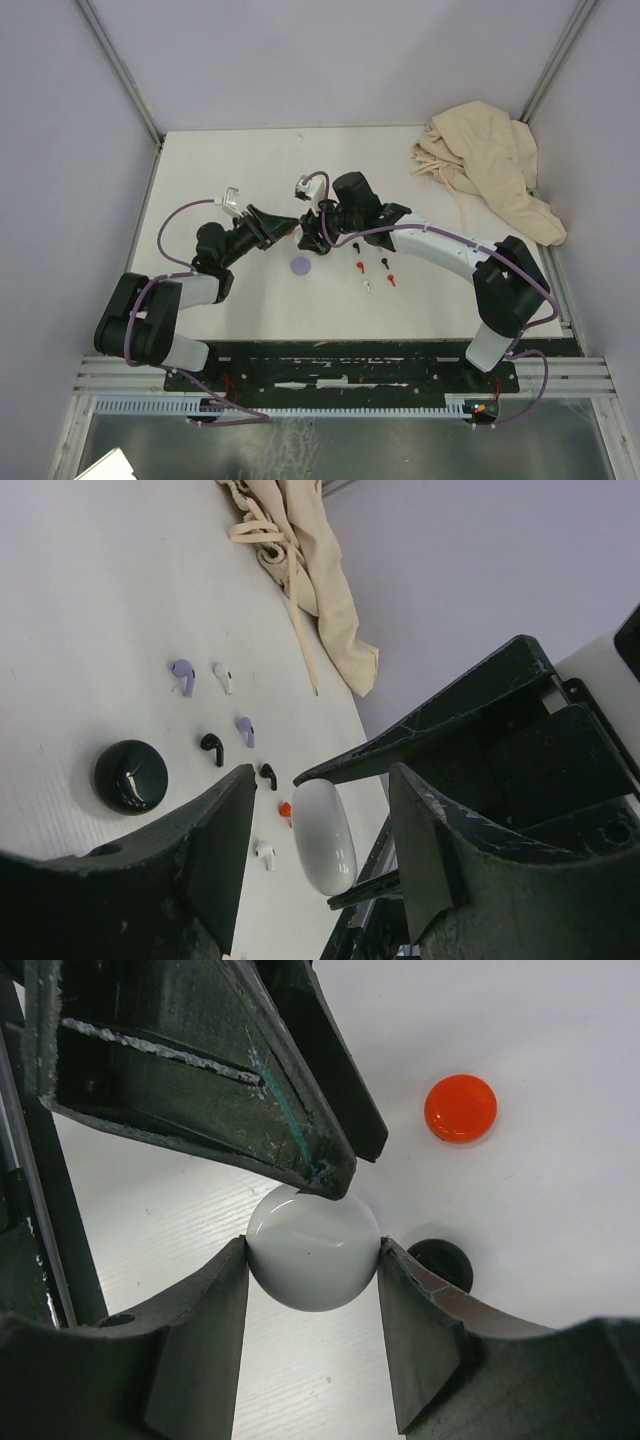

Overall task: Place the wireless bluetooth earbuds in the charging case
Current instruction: Open the charging case at the center of the board.

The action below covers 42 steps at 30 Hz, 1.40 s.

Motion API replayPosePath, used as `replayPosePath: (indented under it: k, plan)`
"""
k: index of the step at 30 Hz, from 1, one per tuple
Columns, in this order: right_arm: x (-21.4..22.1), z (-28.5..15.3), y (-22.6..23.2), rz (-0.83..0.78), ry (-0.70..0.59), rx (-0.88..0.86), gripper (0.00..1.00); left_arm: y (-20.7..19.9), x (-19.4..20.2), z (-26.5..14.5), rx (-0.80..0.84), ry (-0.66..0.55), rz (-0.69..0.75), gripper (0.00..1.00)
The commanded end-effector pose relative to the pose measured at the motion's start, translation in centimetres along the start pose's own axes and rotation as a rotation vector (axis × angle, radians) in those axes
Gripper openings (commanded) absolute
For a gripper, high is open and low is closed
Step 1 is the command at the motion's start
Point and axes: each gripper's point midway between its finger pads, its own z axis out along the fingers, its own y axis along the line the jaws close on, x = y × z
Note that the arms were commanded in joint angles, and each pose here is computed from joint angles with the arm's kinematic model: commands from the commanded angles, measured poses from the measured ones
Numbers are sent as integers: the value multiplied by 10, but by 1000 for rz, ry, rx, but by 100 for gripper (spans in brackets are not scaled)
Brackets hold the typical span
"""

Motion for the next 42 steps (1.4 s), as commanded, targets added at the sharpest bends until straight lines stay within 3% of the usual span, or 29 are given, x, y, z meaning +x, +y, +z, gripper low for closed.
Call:
replayPosePath:
  k: [1,17,42]
  plan:
    - [-19,0,1,-44,-39,-17,25,-24,-1,0,93,6,26,62]
    - [-21,-1,0,-49,-35,-16,23,-14,17,-5,51,70,50,60]
    - [-23,0,1,-55,-31,-25,23,-18,22,-2,68,80,48,38]
